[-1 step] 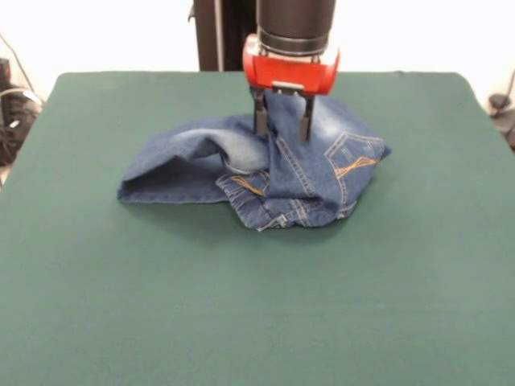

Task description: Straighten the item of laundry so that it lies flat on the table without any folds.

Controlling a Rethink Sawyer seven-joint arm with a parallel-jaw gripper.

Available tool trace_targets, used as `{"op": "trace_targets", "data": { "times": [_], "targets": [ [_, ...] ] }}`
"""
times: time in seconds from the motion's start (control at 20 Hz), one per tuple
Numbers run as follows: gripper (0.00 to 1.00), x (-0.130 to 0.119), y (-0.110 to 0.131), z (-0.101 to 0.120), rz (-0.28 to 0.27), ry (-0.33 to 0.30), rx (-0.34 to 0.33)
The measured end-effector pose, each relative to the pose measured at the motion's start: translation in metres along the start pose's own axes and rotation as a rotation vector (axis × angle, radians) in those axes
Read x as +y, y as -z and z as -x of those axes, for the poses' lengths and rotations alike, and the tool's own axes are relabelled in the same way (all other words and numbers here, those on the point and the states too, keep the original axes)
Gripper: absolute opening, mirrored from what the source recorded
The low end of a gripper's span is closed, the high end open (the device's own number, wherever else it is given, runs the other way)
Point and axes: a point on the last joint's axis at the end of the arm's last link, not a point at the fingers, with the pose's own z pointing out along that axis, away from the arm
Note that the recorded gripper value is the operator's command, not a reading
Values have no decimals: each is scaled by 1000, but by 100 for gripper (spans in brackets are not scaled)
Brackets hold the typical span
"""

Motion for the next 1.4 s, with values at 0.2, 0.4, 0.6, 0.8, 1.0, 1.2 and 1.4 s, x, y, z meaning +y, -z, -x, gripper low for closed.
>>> {"op": "trace_targets", "data": {
  "times": [0.2, 0.4, 0.6, 0.8, 1.0, 1.2, 1.4],
  "targets": [
    [100, 8, -12, -6, 11, 10, 1],
    [100, 14, -22, -13, 16, 21, 12],
    [100, 15, -30, -19, 17, 23, 30],
    [100, 16, -35, -22, 18, 23, 40],
    [100, 15, -38, -24, 19, 22, 46],
    [100, 15, -38, -24, 19, 21, 46],
    [100, 15, -38, -24, 19, 21, 46]
  ]
}}
